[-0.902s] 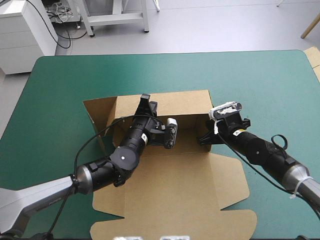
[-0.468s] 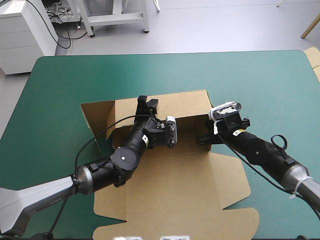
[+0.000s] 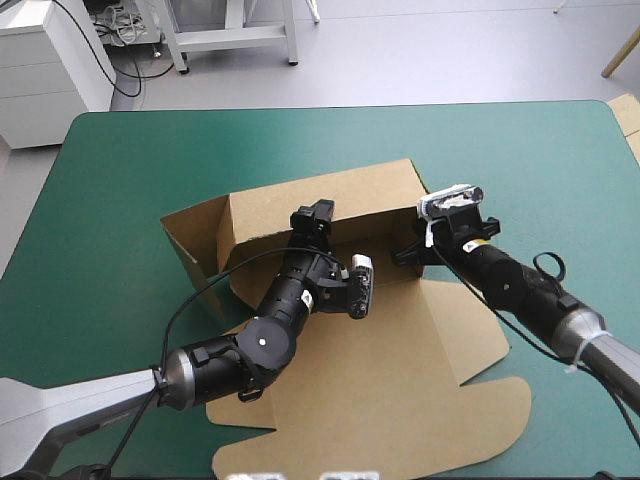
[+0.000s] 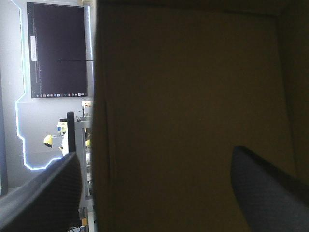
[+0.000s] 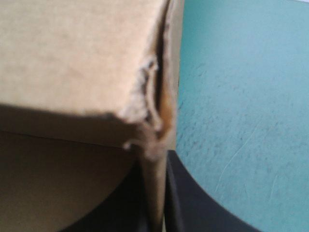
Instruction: Fold the box
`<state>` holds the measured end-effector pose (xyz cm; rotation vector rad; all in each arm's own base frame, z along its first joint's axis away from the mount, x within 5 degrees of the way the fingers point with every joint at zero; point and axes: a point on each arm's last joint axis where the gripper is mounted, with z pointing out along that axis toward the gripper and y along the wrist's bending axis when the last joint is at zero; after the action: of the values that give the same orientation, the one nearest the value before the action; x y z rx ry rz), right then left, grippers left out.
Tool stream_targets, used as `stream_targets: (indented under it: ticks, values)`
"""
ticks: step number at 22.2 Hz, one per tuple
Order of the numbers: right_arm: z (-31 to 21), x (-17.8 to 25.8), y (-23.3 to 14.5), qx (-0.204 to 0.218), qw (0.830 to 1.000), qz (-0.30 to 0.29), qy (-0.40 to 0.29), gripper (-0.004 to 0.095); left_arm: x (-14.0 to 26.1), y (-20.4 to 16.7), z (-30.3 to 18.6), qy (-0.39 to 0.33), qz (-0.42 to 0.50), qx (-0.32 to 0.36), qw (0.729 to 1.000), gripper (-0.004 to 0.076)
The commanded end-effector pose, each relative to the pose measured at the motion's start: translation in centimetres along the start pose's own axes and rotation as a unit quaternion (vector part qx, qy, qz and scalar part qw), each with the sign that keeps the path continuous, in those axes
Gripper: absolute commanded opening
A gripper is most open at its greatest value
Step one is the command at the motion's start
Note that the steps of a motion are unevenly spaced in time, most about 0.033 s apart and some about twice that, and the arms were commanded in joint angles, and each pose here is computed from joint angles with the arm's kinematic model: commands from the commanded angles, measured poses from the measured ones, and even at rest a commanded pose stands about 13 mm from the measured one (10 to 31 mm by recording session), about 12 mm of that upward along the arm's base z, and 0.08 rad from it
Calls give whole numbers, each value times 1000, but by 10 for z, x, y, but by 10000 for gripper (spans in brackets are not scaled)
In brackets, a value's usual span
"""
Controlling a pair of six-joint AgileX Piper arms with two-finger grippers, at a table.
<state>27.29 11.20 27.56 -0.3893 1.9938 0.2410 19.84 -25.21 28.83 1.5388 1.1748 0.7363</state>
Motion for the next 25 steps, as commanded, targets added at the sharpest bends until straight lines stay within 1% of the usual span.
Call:
stream_targets:
  ticks: [1,3,5,9,10,11,12,13,14,15,16,17,18,20,21,22,25]
  values:
    - [3,-40,-19,48,996,16,-76,-20,-3,22,-13,9,-7,-51,999,603]
    - [12,-50,-30,61,995,21,-81,-20,-3,22,-13,8,-7,-50,999,603]
    - [21,-58,-39,63,995,26,-76,-20,-3,22,-13,8,-7,-50,999,603]
    - [34,-63,-49,56,997,19,-55,-20,-5,20,-13,-7,-6,-41,999,603]
    - [38,-63,-50,56,997,0,-50,-20,-7,19,-13,-17,-6,-36,999,582]
    - [38,-63,-50,56,997,-11,-47,-20,-8,18,-13,-20,-6,-34,999,543]
    - [38,-62,-50,52,998,-21,-41,-20,-7,19,-13,-16,-8,-36,999,383]
    - [38,-60,-49,47,998,-24,-35,-20,-7,19,-13,-15,-8,-38,999,239]
    - [39,-59,-47,40,999,-23,-26,-20,-6,22,-12,-13,-9,-40,999,-16]
    - [39,-58,-47,36,999,-23,-21,-20,-6,25,-11,-12,-21,-34,999,20]
    - [39,-57,-46,33,999,-26,-18,-20,-5,33,-10,-1,-70,-15,997,15]
    - [39,-57,-46,33,999,-34,-18,-20,-4,39,-10,7,-99,3,995,16]
    - [39,-57,-46,33,998,-44,-17,-20,-1,51,-9,19,-135,40,990,16]
    - [39,-57,-46,31,998,-44,-15,-20,11,73,-6,41,-178,105,977,16]
    - [39,-56,-46,30,999,-43,-14,-20,20,88,-8,59,-208,134,967,16]
    - [39,-56,-46,29,999,-39,-13,-20,33,101,-8,83,-243,148,955,16]
    - [39,-56,-45,26,999,-31,-9,-20,78,136,-12,132,-386,187,894,15]
